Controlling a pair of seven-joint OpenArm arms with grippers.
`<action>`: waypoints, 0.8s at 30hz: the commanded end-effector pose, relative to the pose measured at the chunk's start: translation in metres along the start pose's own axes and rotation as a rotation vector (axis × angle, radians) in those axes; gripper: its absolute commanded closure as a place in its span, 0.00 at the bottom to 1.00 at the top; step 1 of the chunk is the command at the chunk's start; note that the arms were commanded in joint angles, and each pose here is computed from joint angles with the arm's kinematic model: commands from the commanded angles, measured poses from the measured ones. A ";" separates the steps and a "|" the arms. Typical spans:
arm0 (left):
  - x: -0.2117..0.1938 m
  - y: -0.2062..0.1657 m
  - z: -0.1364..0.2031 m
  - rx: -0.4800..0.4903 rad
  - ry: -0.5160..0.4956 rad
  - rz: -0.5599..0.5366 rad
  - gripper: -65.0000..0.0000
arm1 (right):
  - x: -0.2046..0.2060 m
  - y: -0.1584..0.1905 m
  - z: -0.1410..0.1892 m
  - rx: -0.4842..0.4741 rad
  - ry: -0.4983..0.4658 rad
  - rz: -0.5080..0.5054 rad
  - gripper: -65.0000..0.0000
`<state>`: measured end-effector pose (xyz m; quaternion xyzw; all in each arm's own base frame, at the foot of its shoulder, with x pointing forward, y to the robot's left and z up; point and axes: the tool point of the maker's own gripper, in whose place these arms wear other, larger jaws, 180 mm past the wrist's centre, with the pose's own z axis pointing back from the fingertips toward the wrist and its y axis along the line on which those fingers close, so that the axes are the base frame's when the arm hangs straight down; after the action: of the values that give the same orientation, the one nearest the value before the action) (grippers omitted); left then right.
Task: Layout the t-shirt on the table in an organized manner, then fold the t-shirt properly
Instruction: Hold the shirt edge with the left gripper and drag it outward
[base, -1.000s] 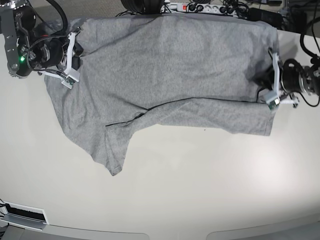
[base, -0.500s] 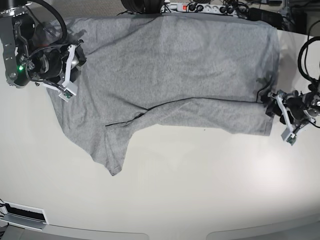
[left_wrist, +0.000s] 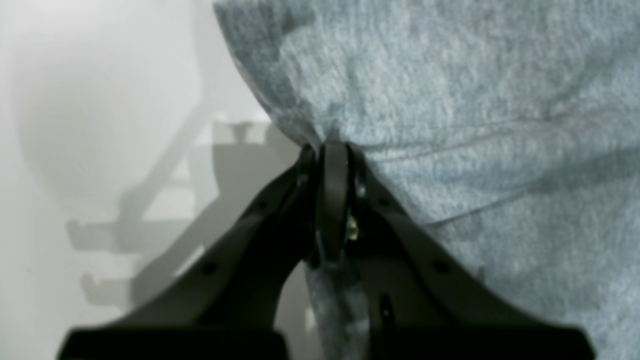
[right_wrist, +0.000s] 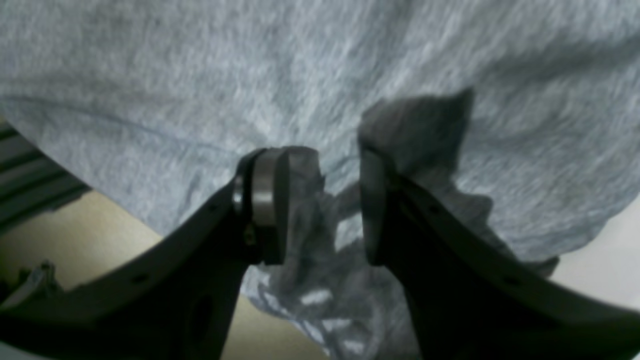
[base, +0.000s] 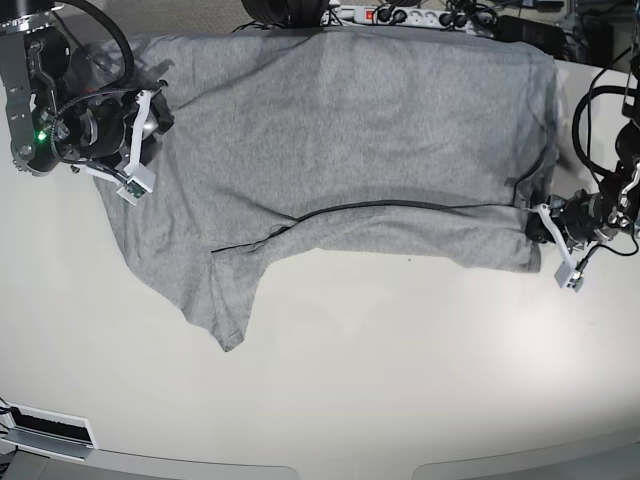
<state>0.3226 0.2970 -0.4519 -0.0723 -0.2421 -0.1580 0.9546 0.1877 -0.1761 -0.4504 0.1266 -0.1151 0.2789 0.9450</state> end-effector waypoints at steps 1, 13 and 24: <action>0.025 0.012 0.012 0.023 -0.048 -0.019 1.00 | 0.010 -0.006 0.007 -0.017 -0.034 0.017 0.61; 0.103 0.036 0.045 0.080 -0.202 -0.042 1.00 | 0.010 -0.004 0.007 -0.008 -0.034 0.038 0.61; 0.098 0.035 0.043 0.080 -0.181 -0.041 1.00 | 0.010 -0.004 0.007 -0.006 -0.034 0.042 0.61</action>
<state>0.3821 0.3050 -0.3911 -0.0516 -0.3049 -0.1628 0.9370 0.1871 -0.1742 -0.4500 0.1306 -0.1164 0.2905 0.9407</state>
